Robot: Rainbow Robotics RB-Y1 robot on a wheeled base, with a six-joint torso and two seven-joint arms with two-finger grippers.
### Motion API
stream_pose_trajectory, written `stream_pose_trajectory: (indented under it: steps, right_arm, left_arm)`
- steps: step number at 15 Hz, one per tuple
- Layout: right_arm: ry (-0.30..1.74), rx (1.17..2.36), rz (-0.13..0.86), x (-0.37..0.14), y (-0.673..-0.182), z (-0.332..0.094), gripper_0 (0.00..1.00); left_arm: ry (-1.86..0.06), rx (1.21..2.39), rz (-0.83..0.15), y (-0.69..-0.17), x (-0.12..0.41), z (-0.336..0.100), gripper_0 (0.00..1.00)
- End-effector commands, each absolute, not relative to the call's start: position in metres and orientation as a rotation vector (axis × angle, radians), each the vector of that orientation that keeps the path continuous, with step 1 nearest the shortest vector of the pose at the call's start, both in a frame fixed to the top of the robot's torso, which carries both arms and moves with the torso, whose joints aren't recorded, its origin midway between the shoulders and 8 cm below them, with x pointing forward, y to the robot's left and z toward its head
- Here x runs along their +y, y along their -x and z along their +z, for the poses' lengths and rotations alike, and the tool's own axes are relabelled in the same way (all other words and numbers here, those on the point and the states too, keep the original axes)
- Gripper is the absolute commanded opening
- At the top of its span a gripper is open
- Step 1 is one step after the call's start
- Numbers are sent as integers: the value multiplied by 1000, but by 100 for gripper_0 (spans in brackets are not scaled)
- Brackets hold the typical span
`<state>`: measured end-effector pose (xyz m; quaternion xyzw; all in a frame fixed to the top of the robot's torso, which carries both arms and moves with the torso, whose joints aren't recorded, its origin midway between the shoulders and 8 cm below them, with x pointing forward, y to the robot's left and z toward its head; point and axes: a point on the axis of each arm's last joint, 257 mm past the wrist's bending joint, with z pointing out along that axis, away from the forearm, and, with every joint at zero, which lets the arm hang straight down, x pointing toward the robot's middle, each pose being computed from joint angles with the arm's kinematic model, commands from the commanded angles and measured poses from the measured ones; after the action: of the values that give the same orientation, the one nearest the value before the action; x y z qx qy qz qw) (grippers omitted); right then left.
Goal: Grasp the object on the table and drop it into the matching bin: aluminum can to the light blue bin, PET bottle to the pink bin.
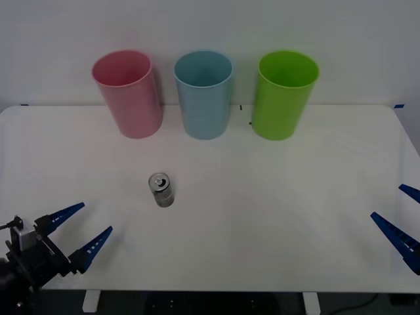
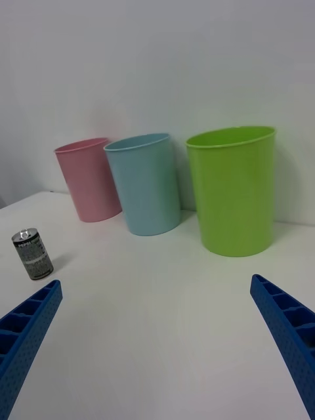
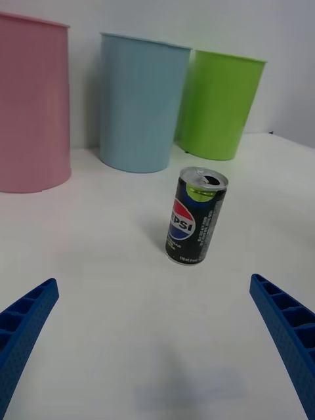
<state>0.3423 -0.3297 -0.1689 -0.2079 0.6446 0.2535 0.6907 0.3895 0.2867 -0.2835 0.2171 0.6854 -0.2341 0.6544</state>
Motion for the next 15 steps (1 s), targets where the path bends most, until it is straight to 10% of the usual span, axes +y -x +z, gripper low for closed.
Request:
stream_pose_trajectory:
  steps: [1,15]
  right_arm:
    - [465,1441,567,-330,-342,-169,100]
    - [465,1441,567,-330,-342,-169,100]
  left_arm:
    - [-493,1548,-526,-403,270,-285,100]
    - [-582,1533,-576,-460,204,-293,100]
